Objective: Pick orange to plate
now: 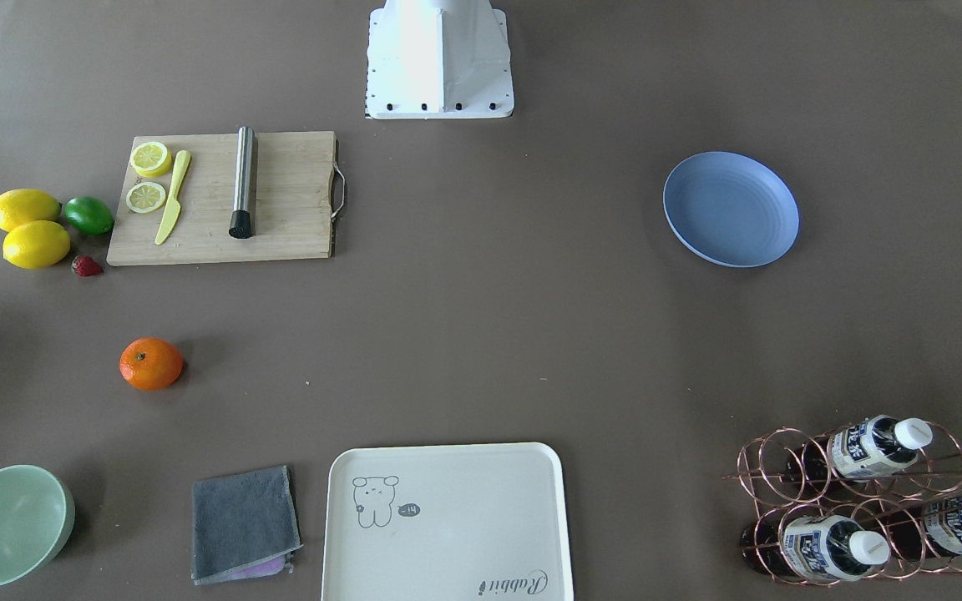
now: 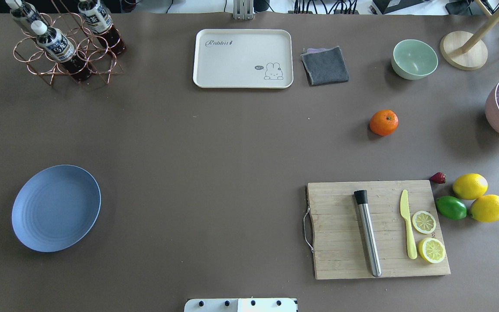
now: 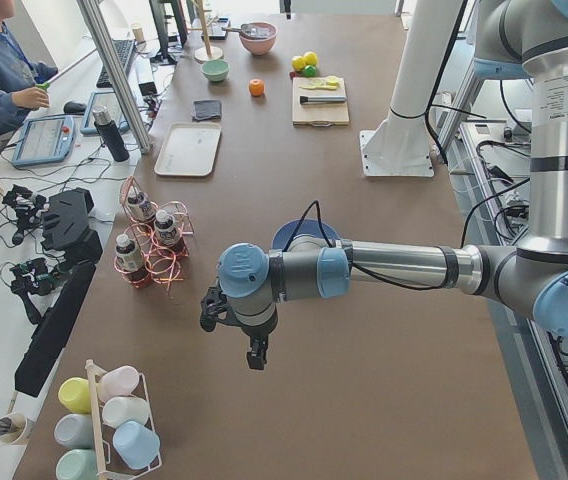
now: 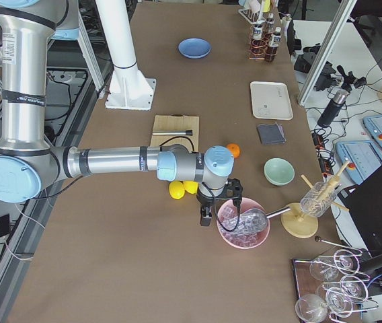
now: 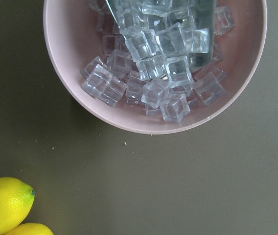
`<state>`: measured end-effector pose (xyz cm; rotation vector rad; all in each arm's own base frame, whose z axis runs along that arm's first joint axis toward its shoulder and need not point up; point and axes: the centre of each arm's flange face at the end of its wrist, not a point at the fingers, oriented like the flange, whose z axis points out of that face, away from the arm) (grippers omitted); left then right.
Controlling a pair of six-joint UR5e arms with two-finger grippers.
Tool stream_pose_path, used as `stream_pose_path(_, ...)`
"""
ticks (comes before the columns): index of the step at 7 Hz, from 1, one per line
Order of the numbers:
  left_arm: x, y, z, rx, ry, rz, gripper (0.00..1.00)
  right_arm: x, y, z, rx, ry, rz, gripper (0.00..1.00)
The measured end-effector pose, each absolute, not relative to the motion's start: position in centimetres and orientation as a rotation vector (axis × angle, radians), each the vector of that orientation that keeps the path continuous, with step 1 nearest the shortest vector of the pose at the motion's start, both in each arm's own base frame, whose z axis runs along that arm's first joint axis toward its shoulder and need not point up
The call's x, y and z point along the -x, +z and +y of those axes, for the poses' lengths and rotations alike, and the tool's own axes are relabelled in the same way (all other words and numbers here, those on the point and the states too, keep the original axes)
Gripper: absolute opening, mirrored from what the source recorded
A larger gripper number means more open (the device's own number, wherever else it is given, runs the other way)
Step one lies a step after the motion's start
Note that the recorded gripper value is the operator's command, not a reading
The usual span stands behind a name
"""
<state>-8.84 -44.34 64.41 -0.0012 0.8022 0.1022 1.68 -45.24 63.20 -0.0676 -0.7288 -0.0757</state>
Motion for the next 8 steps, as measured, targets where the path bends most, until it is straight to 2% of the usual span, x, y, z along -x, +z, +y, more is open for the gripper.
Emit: stream_pose_path(8,8.8,63.0,-45.4,-0.073,0.136,0.797,0.98,-1.6,62.3,-45.9,0.020,-0.090,-0.733,1.00)
